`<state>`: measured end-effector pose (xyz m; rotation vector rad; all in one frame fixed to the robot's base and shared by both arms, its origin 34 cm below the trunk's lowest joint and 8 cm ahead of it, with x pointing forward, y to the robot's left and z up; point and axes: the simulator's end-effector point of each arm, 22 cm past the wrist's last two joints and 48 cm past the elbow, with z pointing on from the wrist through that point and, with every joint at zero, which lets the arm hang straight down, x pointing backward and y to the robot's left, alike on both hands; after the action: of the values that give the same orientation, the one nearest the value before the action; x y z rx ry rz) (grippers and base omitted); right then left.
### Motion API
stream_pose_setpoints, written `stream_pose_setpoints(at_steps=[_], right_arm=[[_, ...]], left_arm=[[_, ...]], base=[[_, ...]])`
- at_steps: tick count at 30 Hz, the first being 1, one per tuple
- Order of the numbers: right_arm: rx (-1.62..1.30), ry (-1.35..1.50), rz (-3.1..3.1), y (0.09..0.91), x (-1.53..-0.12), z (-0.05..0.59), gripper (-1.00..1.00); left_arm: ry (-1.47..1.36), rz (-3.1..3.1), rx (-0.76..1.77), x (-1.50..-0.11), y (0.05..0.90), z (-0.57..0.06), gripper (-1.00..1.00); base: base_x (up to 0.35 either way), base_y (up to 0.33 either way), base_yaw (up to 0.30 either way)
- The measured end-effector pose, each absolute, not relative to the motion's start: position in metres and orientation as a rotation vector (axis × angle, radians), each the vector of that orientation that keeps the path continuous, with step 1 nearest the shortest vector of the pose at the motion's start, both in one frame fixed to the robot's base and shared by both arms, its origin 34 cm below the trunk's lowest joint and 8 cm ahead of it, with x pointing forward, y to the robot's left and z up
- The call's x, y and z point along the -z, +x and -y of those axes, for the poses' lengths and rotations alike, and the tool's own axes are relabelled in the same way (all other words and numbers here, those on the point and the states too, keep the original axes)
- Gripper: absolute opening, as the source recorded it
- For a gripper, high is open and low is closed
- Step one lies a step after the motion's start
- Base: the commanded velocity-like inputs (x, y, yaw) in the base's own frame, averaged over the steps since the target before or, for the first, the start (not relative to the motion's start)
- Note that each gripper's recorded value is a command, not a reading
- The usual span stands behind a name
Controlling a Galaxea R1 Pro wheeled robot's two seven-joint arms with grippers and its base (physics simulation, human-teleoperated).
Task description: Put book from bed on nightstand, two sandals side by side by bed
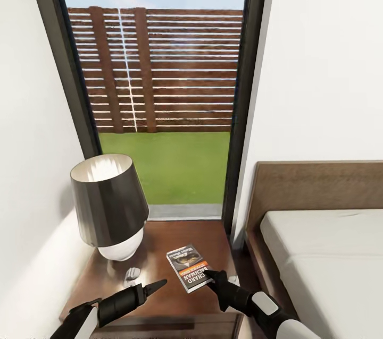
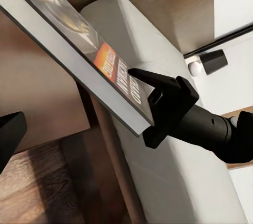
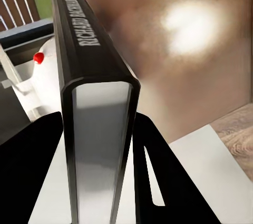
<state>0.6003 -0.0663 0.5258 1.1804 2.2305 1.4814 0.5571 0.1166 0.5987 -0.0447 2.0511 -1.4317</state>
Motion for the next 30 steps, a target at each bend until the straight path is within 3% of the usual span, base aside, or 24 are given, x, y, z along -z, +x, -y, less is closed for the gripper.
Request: stream_pose_setpoints(at_steps=[30], right_arm=[[-1.483,1.18,-2.232,0.588,-0.463,0.065,-1.0]], left_arm=[[-0.044,-2.05,1.431,-0.536,0.545,-0.116,1.0]], base=[[0.0,0.0,0.0]])
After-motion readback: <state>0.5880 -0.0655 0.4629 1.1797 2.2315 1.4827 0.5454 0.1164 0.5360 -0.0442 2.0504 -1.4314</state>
